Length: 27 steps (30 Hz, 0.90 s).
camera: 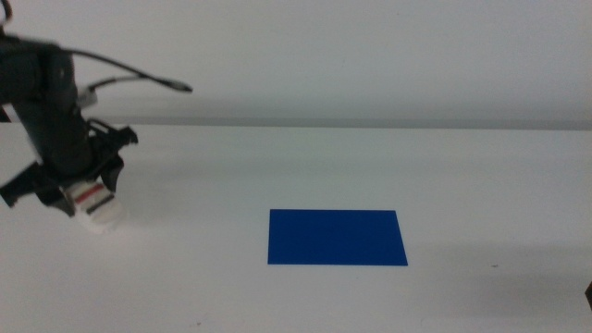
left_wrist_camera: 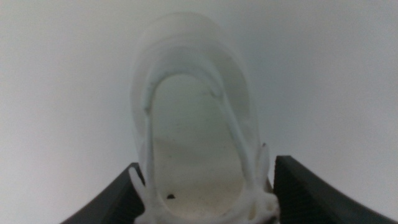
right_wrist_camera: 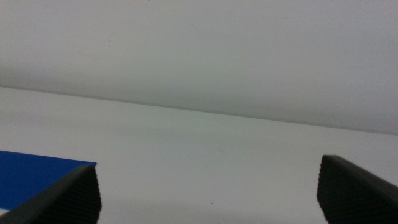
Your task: Use one arm to grab the shoe from the table and place it on the mat.
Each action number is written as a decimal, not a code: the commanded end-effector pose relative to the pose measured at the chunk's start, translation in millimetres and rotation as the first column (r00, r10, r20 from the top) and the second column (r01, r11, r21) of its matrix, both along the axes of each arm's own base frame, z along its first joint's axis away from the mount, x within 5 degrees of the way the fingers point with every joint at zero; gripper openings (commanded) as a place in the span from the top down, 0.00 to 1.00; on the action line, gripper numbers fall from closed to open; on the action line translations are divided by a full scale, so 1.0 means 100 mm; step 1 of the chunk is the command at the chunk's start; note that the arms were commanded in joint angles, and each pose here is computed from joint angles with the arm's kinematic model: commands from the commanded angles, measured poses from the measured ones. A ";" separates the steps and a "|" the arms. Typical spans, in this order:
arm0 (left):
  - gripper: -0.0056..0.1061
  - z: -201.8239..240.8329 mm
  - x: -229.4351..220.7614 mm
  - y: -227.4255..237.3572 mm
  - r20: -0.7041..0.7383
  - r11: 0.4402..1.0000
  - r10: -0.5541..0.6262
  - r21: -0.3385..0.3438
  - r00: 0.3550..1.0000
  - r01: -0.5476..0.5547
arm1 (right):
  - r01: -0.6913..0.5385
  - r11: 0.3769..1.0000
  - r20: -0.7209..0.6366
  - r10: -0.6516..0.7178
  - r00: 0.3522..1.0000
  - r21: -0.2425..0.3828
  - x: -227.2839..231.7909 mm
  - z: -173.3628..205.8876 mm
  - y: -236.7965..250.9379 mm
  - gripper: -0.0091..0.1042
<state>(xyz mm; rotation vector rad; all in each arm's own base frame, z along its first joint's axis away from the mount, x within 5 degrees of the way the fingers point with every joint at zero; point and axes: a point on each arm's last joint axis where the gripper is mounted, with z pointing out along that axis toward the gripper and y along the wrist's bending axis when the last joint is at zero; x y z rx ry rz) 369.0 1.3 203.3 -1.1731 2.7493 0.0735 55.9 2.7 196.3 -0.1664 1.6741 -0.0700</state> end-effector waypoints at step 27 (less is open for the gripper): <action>0.97 -0.09 -0.49 -3.61 -0.016 0.904 -0.417 -0.113 0.909 0.413 | 0.000 1.000 0.002 0.000 1.000 -0.001 -0.01 -0.12 0.00 0.10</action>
